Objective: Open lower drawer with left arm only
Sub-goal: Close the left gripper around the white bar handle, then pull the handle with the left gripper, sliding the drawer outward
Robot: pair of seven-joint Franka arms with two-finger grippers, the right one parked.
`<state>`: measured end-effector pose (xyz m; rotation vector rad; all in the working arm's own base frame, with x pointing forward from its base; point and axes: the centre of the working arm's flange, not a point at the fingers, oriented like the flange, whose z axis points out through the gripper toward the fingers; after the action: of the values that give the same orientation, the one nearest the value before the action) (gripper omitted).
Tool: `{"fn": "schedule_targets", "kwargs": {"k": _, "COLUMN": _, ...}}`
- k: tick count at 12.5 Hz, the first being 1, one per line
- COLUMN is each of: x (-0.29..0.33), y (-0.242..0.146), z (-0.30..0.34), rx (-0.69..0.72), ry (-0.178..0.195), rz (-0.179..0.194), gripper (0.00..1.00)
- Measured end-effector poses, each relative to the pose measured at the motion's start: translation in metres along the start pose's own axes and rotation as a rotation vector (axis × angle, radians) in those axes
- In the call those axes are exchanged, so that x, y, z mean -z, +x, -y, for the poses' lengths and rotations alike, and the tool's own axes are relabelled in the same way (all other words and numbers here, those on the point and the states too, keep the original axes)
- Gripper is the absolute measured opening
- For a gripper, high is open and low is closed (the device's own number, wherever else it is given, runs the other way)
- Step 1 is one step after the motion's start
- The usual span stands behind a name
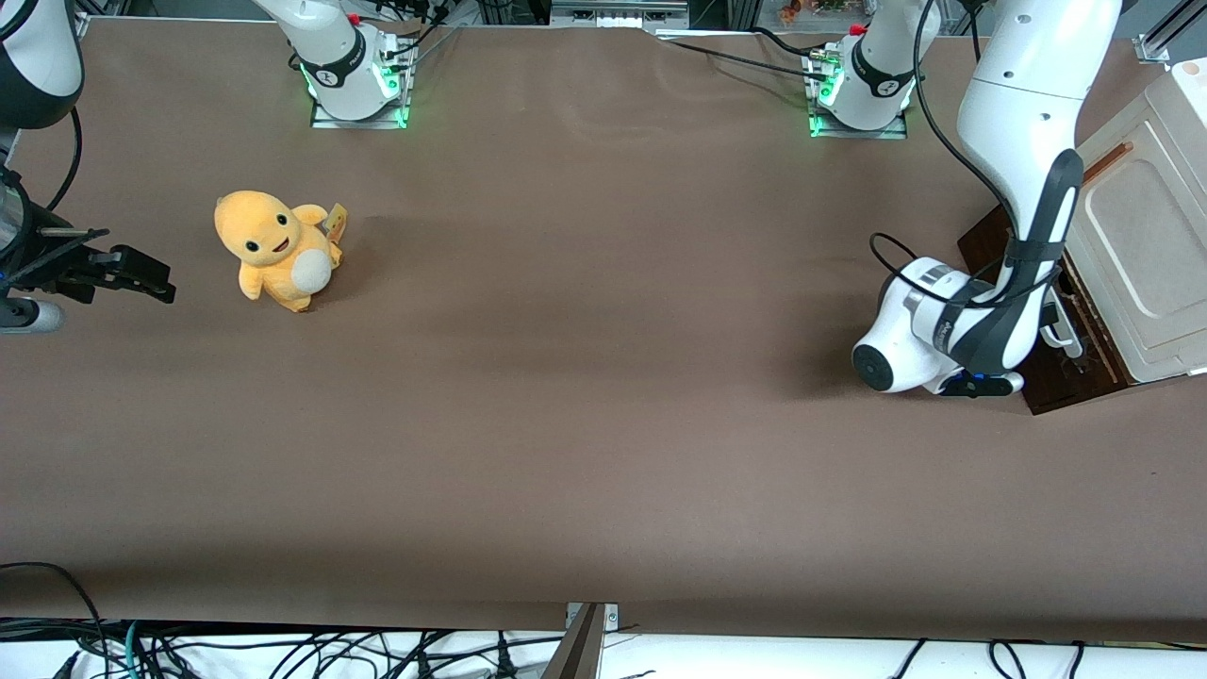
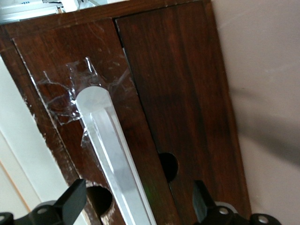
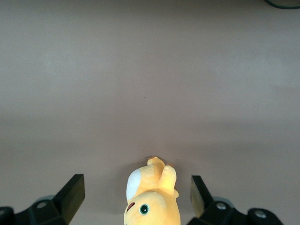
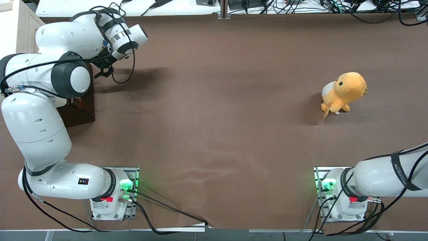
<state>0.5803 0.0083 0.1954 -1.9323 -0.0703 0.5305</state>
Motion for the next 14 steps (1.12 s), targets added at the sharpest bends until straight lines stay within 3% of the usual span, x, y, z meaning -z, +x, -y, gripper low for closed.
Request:
{"fn": "schedule_targets", "kwargs": {"k": 2, "x": -0.0061, "y": 0.0021, "z": -0.0021, "rx": -0.004, "ry": 0.004, "rz": 0.008, "gripper": 0.93}}
{"fn": "schedule_targets", "kwargs": {"k": 5, "x": -0.0079, "y": 0.0025, "z": -0.0037, "rx": -0.006, "ry": 0.007, "rz": 0.012, "gripper": 0.57}}
{"fn": "schedule_targets", "kwargs": {"k": 8, "x": -0.0085, "y": 0.0032, "z": 0.0044, "rx": 0.01, "ry": 0.036, "rz": 0.02, "gripper": 0.25}}
{"fn": "schedule_targets", "kwargs": {"k": 14, "x": -0.0083, "y": 0.0032, "z": 0.0044, "rx": 0.017, "ry": 0.037, "rz": 0.021, "gripper": 0.23}}
